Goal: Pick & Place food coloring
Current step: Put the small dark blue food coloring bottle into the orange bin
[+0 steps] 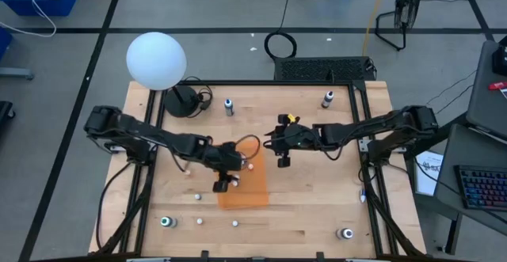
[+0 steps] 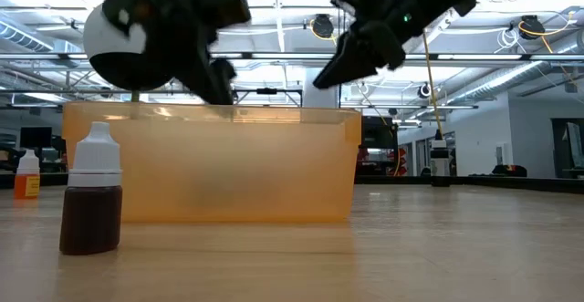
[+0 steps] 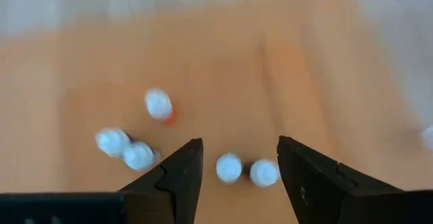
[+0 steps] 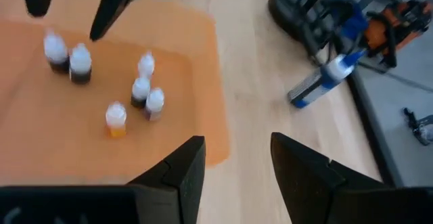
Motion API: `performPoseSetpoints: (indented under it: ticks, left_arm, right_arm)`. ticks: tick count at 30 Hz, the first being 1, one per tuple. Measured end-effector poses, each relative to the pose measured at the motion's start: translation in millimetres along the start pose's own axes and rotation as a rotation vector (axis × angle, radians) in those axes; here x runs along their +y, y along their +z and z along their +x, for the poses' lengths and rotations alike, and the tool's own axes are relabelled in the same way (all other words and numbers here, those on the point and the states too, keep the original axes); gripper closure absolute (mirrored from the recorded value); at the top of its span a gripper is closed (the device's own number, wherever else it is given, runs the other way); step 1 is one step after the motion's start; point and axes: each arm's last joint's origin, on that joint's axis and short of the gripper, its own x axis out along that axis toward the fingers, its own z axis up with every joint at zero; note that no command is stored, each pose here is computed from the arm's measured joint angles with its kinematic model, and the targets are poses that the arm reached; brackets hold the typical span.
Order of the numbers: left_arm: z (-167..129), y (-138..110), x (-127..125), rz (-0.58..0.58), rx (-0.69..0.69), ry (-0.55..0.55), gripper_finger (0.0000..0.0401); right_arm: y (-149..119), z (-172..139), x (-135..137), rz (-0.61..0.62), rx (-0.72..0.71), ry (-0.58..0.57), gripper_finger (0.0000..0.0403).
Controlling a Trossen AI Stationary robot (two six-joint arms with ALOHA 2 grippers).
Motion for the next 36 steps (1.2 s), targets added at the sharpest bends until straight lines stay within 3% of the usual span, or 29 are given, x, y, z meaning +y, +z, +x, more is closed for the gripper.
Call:
performPoseSetpoints:
  ticks: [5, 8, 14, 17, 24, 29, 32, 36]
  left_arm:
    - [-48, 12, -3, 0.060, -0.159, 0.006, 0.0209]
    - [-73, 11, -5, 0.106, -0.244, 0.009, 0.0210]
    - [-94, -15, -5, 0.166, -0.355, 0.024, 0.0204]
    - [-98, -26, -2, 0.160, -0.429, 0.080, 0.0203]
    - [-101, -49, 2, 0.102, -0.533, 0.165, 0.0203]
    - [-99, -56, 3, 0.080, -0.536, 0.185, 0.0203]
    - [-97, -57, 3, 0.079, -0.546, 0.184, 0.0203]
    - [-95, -60, 4, 0.076, -0.537, 0.183, 0.0203]
  right_arm:
    - [8, -28, -4, 0.067, -0.029, 0.011, 0.0245]
    - [5, -55, 1, 0.162, 0.033, 0.085, 0.0245]
    - [-6, -102, 19, 0.613, 0.260, 0.436, 0.0251]
    - [-13, -118, 39, 0.747, 0.438, 0.505, 0.0255]
    - [-36, -154, 83, 1.001, 0.864, 0.364, 0.0259]
    - [-42, -179, 110, 1.137, 0.929, 0.283, 0.0260]
    - [-52, -188, 121, 1.153, 0.917, 0.150, 0.0260]
    - [-80, -191, 136, 1.170, 1.039, -0.029, 0.0265]
